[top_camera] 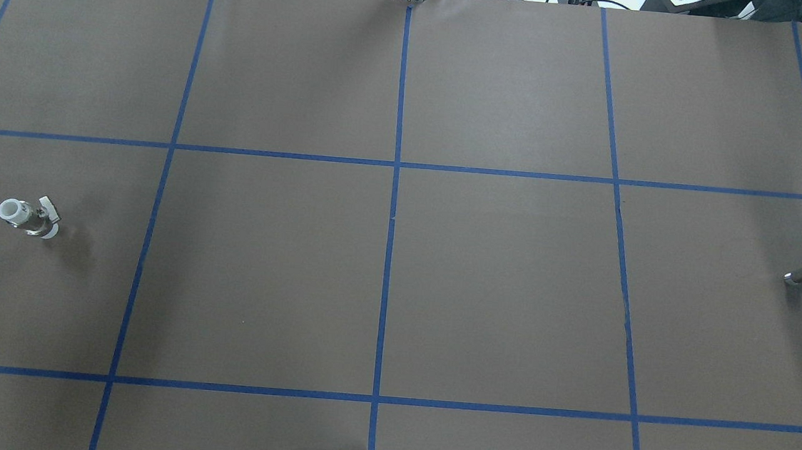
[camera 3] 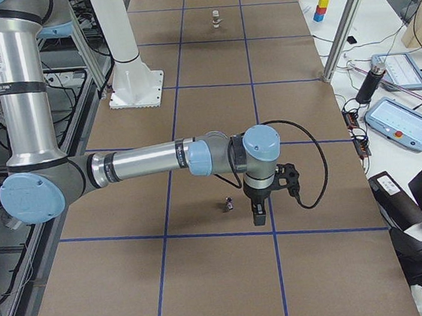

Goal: Assemble PPR valve and pipe with both arms

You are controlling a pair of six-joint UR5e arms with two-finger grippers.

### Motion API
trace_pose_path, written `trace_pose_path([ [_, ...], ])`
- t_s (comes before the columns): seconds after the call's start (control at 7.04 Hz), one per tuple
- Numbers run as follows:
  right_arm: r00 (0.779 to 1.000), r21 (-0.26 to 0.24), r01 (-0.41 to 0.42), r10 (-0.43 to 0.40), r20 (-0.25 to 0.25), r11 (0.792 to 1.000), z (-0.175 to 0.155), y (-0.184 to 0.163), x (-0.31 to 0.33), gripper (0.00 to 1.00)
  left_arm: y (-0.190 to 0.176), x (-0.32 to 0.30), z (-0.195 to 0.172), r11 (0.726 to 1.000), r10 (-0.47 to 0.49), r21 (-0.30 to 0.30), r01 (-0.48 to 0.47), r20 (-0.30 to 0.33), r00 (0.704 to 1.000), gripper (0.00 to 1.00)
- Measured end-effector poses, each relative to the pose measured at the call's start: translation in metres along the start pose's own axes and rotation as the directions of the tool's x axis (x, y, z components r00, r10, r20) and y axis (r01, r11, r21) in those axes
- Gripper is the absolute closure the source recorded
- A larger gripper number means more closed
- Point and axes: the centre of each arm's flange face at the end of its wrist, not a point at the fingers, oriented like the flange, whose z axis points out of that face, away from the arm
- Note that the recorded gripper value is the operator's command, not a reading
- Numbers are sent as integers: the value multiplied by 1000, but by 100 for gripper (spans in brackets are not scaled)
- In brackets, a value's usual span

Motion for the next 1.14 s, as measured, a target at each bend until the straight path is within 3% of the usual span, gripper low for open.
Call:
trace_pose_path([
  [0.43, 1000, -1, -2, 2, 0, 1000, 1, 1, 1, 0, -26, 9, -10, 989, 102, 108, -103, 13, 995, 0],
  [0.71, 1000, -5, -5, 5, -1, 1000, 2, 2, 2, 0, -65, 33, -24, 959, 208, 195, -208, 17, 978, 0],
  [0.85, 1000, -7, -6, 6, -1, 1000, 3, 3, 3, 0, -77, 49, -27, 950, 224, 221, -219, 0, 975, 0],
  [1.14, 1000, -9, -8, 8, 0, 1000, 4, 4, 4, 0, -92, 96, -14, 957, 157, 258, -132, -78, 984, 0],
])
